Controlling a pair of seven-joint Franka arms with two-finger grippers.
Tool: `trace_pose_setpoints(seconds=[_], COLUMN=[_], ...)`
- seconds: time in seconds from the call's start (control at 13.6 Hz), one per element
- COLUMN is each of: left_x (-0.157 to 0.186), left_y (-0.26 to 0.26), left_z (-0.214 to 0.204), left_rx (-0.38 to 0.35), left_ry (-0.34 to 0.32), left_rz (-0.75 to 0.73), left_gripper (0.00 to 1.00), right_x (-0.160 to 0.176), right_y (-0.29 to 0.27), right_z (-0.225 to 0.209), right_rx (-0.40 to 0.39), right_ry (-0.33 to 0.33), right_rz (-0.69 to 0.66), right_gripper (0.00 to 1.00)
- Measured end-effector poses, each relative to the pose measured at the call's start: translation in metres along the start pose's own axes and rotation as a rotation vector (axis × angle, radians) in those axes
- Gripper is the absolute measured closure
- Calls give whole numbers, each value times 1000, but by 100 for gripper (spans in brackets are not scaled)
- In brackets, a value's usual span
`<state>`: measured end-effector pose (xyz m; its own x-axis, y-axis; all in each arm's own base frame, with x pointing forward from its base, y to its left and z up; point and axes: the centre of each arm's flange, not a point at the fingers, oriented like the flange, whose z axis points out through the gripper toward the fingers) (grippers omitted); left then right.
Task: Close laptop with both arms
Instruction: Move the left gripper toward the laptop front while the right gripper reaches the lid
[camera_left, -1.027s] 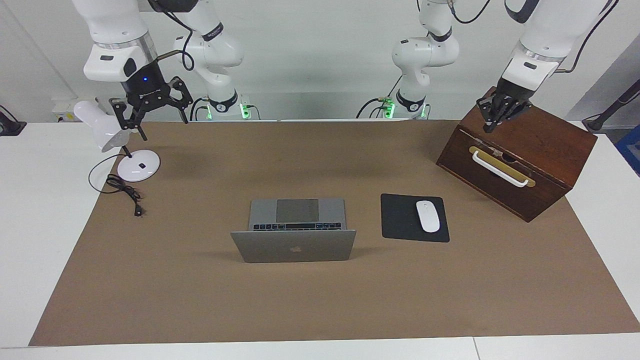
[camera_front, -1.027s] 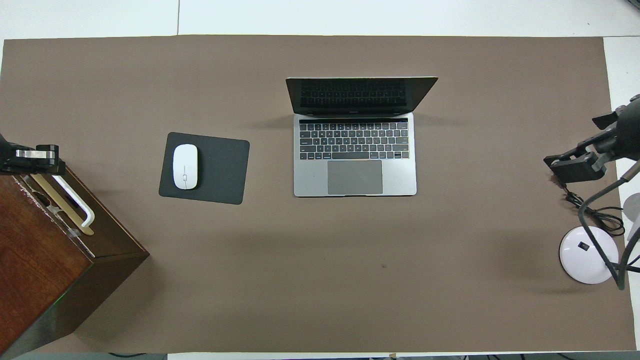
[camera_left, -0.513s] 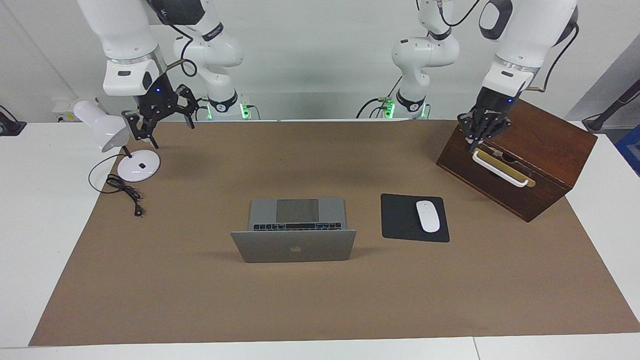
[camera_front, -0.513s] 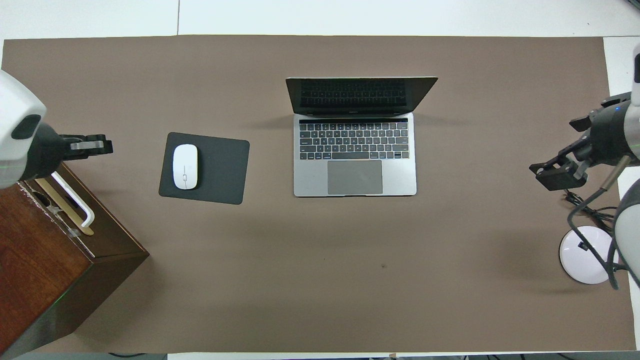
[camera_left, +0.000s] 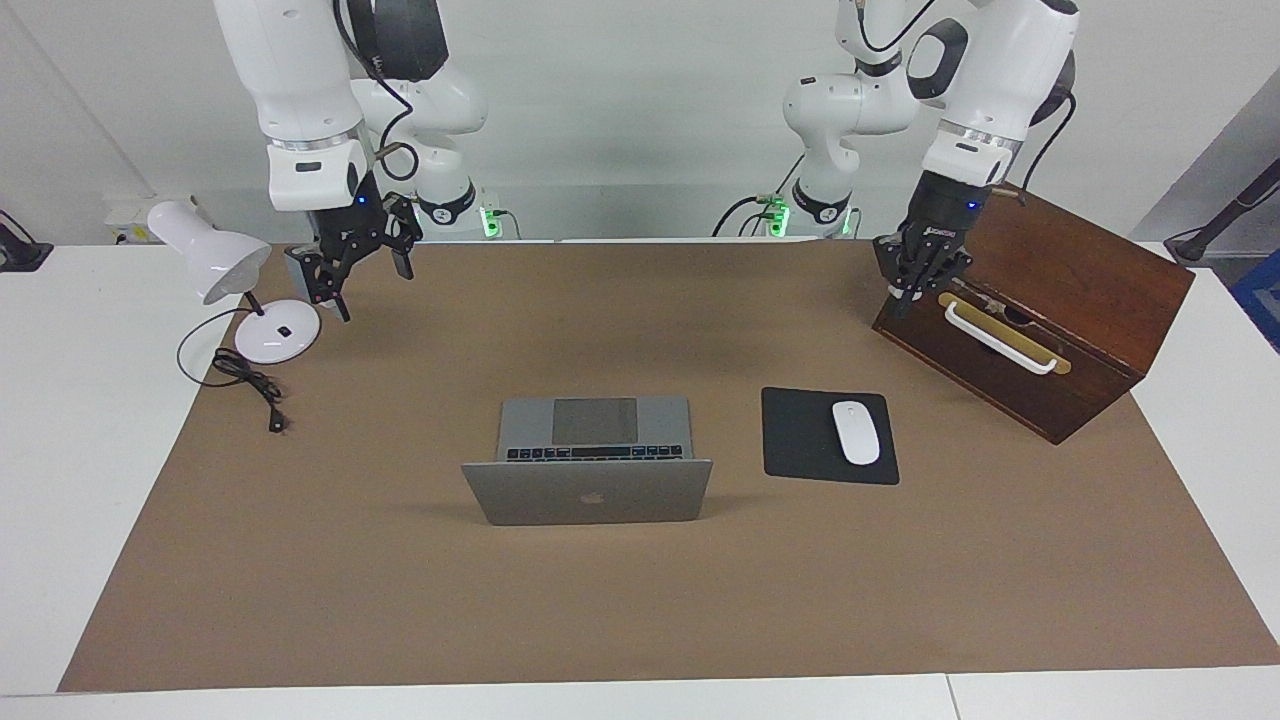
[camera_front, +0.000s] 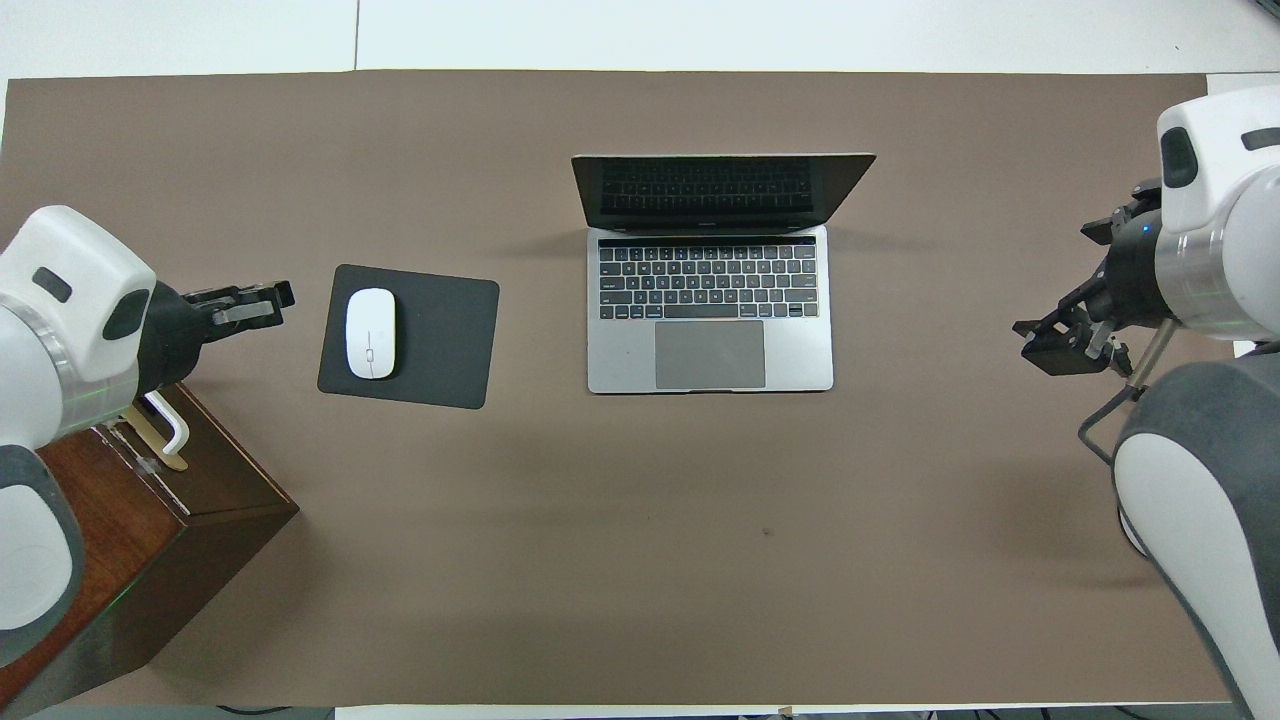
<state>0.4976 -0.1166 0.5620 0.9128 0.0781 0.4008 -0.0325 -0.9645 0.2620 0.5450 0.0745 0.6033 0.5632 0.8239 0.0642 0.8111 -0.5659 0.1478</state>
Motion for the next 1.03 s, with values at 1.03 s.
trace_pose_setpoints(seconds=[1.03], left_x=[-101], left_y=[71], left_z=[96], left_rx=[-86], left_ry=[186], left_rz=[166], left_gripper=[99], right_x=[65], right_y=[-44], right_z=[37], right_rx=[-53], right_ry=[79], right_rz=[-381], right_gripper=[0])
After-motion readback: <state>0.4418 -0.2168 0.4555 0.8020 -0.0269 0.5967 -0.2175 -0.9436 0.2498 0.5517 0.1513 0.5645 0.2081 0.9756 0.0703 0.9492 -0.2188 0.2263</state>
